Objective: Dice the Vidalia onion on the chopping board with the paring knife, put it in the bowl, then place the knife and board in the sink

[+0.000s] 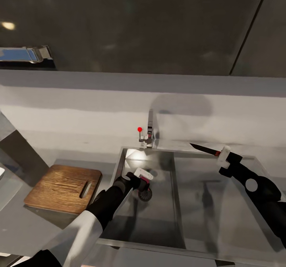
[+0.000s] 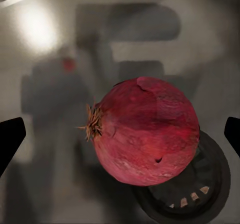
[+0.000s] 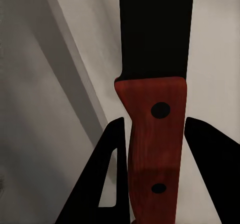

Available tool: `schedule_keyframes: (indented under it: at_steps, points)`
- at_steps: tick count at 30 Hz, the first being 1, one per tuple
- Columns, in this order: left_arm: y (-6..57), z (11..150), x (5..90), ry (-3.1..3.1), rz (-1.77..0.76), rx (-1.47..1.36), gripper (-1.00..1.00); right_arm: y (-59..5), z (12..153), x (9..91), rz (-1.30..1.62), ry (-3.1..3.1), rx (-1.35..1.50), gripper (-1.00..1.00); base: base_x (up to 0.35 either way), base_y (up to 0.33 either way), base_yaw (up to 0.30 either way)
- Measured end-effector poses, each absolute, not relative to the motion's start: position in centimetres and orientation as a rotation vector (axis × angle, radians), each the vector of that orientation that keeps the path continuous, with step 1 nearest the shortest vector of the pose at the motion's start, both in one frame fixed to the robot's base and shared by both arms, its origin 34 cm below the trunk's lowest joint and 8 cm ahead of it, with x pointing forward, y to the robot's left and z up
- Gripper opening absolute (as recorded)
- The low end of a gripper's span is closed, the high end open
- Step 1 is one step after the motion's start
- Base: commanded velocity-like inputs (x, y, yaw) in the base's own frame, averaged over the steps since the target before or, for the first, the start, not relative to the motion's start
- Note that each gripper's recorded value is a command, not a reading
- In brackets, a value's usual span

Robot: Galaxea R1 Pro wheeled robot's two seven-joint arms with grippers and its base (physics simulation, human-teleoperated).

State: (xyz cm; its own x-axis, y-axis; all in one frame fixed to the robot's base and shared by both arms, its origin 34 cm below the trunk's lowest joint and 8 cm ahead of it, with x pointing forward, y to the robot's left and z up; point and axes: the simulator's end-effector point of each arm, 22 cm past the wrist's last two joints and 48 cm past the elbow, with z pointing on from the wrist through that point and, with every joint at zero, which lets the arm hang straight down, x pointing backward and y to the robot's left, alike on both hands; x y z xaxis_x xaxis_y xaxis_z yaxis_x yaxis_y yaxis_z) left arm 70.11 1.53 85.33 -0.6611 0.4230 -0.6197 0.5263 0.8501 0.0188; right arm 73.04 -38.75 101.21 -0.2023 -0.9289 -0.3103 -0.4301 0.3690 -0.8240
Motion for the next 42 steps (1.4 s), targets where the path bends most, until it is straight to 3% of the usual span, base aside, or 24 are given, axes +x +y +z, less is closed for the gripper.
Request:
schedule_keyframes:
  at_steps: [42]
  points:
    - [1.1,82.7,69.7,2.427,-0.254,0.659,1.0,-38.8,97.9,73.0,-0.727,1.839,-1.223,-1.0,0.0,0.0,0.0]
